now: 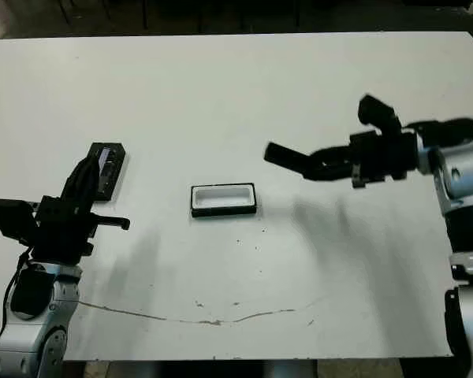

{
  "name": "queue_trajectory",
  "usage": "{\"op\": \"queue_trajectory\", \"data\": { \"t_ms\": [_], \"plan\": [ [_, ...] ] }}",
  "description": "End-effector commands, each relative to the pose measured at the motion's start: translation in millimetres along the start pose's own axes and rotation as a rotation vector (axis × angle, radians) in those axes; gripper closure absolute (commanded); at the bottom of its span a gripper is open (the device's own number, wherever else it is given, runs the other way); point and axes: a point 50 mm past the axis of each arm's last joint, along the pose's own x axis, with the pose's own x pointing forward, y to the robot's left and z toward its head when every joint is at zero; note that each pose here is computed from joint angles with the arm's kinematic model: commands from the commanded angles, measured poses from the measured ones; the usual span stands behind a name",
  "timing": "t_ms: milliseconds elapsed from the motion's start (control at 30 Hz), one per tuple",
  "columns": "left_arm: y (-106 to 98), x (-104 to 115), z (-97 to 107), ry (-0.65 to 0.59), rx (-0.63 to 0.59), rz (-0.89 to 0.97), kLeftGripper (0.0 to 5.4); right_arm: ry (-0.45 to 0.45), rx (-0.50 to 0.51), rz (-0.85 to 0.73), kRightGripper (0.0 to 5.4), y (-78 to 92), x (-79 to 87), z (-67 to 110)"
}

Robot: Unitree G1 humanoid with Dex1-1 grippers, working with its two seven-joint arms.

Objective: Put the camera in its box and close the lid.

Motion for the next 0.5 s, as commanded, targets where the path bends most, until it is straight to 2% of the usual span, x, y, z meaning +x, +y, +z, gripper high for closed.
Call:
{"op": "queue_trajectory", "data": {
  "t_ms": [33,267,500],
  "plan": [
    [-0.4,-4.0,-5.3,0.042,0.002,0.006,5.4,0.006,-0.029,0.035,4.88,-0.5,12.8,18.2],
    [-3.1,-5.6,-7.4,0.043,0.005,0.008,5.4,0.184,-0.15,0.07,4.88,-1.4,38.0,38.9],
    [-3.9,-6.3,-9.0,0.046,-0.001,0.01,5.4,0.294,-0.255,0.134,4.88,-1.7,61.5,41.2]
  ]
}}
